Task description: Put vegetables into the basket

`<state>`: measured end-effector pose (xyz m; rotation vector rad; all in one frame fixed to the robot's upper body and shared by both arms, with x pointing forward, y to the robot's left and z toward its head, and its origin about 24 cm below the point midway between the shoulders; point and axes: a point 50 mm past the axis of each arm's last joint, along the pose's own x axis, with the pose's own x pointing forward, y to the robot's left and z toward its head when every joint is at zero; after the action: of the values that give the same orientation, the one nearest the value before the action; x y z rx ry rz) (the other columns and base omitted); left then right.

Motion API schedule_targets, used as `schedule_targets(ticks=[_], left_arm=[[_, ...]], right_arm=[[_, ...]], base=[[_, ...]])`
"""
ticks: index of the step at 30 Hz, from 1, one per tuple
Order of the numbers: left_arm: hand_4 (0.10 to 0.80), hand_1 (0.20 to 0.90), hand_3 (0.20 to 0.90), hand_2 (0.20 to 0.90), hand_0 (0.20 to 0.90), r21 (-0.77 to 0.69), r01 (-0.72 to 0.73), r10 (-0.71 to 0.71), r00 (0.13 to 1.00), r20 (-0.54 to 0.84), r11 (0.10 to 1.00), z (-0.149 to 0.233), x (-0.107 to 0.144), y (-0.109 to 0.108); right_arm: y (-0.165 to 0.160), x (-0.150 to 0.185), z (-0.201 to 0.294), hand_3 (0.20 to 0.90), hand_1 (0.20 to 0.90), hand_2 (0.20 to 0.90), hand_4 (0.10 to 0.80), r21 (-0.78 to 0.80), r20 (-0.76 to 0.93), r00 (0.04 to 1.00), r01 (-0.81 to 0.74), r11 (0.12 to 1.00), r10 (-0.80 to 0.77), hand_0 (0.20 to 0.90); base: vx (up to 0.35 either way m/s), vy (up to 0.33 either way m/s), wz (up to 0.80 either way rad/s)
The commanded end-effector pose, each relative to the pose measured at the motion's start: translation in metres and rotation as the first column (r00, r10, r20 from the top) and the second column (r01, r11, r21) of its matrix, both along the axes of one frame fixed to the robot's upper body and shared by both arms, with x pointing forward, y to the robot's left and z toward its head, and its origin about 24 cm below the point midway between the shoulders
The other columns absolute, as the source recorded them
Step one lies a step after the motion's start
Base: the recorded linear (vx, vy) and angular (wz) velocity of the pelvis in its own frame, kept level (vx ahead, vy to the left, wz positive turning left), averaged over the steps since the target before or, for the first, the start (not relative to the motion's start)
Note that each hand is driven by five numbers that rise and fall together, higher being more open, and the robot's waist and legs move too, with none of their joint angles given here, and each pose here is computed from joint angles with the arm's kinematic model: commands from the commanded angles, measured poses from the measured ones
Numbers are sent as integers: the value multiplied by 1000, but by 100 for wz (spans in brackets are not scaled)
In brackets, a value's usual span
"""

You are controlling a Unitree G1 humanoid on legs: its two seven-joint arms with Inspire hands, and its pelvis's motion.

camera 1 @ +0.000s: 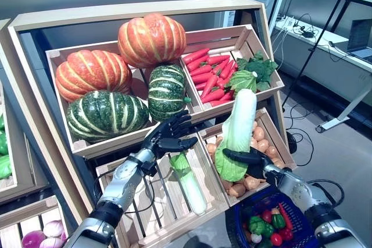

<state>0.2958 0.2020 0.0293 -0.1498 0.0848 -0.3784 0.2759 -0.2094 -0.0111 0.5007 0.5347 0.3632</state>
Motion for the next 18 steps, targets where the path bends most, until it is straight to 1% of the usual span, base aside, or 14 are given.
schedule_targets(ticks=[1,4,9,11,13,18], left_arm=[[800,900,900,900,900,13,-76,72,977,203,997,40,17,24],[800,900,900,900,900,33,-122,113,973,202,992,38,13,37],[800,900,900,900,900,77,-144,126,972,200,987,36,10,44],[800,900,900,900,900,140,-158,128,971,203,977,34,10,45],[800,900,900,900,900,202,-187,145,968,207,961,31,6,51],[800,900,900,900,900,261,-241,179,954,241,935,32,3,57]], right_arm=[[-21,27,50,300,300,300,400,29,276,957,84,996,-89,300],[-39,17,44,300,300,300,400,29,255,956,143,989,-145,300],[-57,8,37,300,300,300,400,25,236,941,244,969,-243,300],[-65,4,34,300,300,300,400,33,218,929,299,954,-299,300],[-78,-7,26,300,300,300,400,26,188,900,397,918,-394,300],[-104,-28,6,300,300,300,400,-6,100,813,577,817,-574,300]], base=[[-7,1,-7],[-15,0,-6],[-23,-3,-11],[-18,-7,-12],[-6,-12,-6],[-3,-15,-5]])
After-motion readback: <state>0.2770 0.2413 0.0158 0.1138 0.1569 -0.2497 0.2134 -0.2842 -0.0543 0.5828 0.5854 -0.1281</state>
